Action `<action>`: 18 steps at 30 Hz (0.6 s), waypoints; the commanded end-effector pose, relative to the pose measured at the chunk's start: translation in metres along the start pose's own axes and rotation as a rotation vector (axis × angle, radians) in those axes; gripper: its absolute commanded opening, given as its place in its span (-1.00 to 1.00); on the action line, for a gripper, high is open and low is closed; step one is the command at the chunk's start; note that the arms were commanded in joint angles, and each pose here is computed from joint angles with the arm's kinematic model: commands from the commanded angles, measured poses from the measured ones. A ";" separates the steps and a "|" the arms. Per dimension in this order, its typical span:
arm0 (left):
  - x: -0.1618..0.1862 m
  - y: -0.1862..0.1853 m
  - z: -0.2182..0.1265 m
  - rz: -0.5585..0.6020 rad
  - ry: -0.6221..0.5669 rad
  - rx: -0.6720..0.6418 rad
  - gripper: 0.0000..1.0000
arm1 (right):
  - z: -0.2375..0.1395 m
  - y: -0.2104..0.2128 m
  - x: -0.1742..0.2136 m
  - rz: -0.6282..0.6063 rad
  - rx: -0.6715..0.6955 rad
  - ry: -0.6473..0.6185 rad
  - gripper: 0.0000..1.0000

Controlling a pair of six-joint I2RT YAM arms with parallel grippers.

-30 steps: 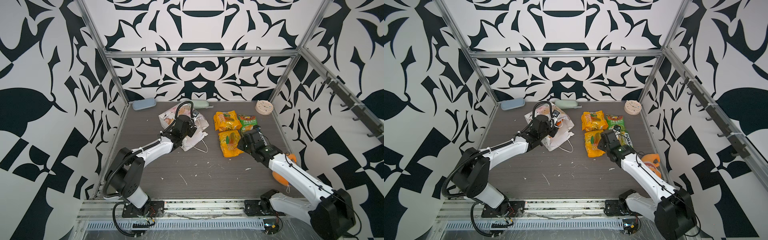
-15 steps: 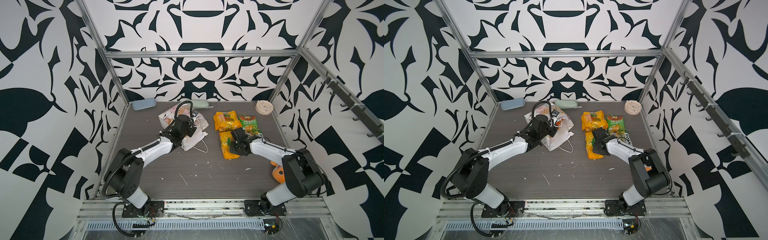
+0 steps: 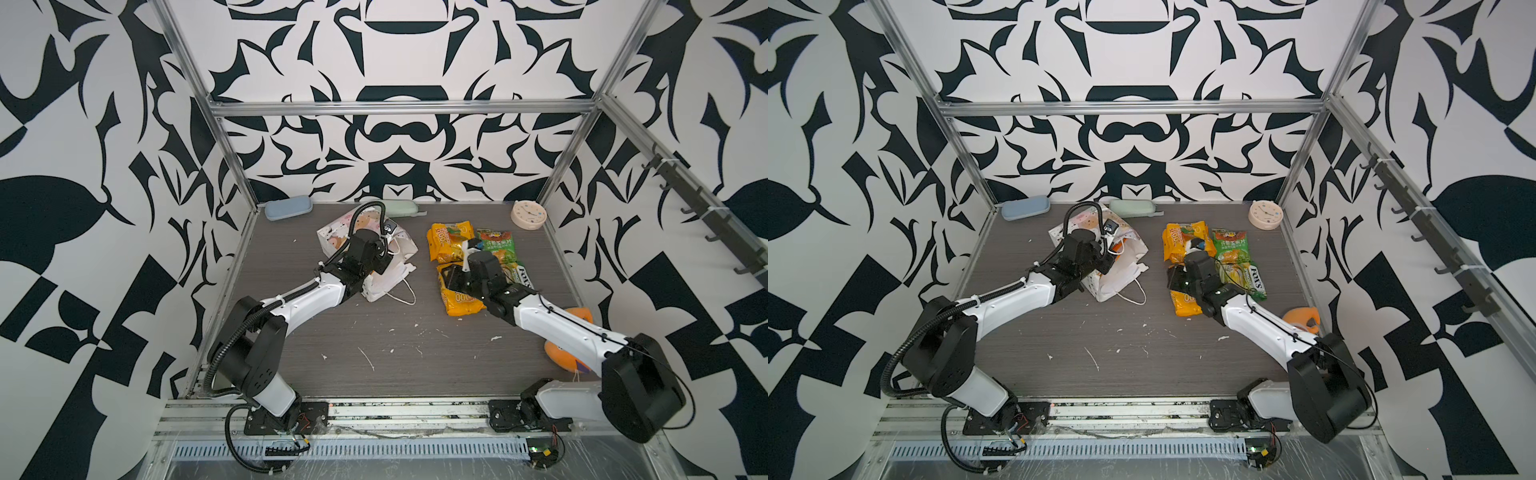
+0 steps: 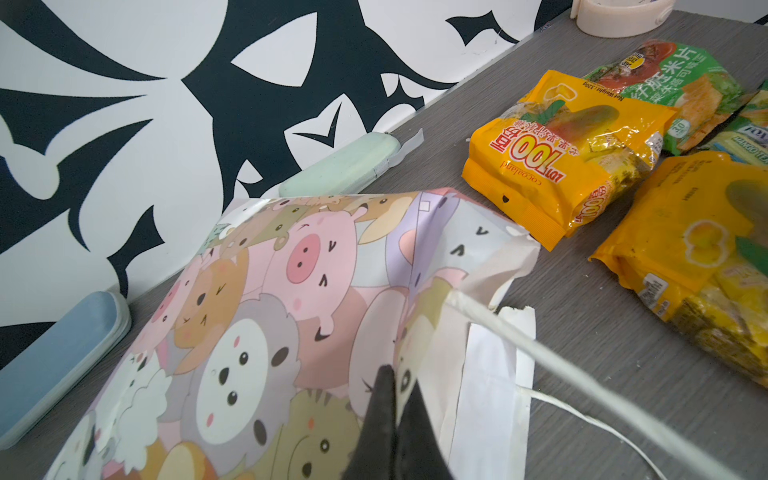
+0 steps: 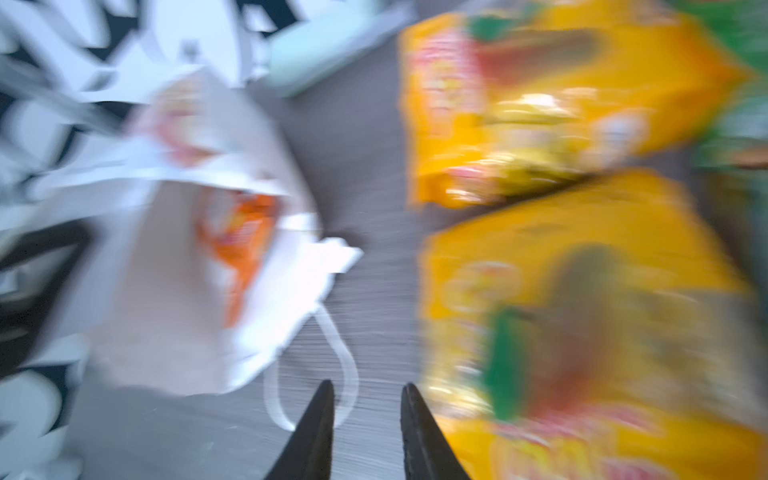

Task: Take the snacks out of the paper bag
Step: 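Reach the right gripper back into the bag opening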

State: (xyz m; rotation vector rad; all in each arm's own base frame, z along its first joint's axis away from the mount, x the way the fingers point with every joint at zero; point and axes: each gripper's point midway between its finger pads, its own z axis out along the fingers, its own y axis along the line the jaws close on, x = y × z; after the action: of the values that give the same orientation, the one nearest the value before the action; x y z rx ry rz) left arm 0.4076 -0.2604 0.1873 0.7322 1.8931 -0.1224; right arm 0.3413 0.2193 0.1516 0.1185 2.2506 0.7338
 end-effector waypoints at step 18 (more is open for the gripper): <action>-0.024 -0.007 -0.010 -0.029 -0.044 0.035 -1.00 | 0.147 0.102 0.002 0.126 -0.303 -0.163 0.07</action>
State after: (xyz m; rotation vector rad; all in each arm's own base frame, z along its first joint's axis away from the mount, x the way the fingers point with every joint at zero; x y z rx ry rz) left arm 0.4036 -0.2659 0.1868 0.7474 1.9012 -0.1442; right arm 0.4093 0.3569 0.0750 0.1427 2.1268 1.0023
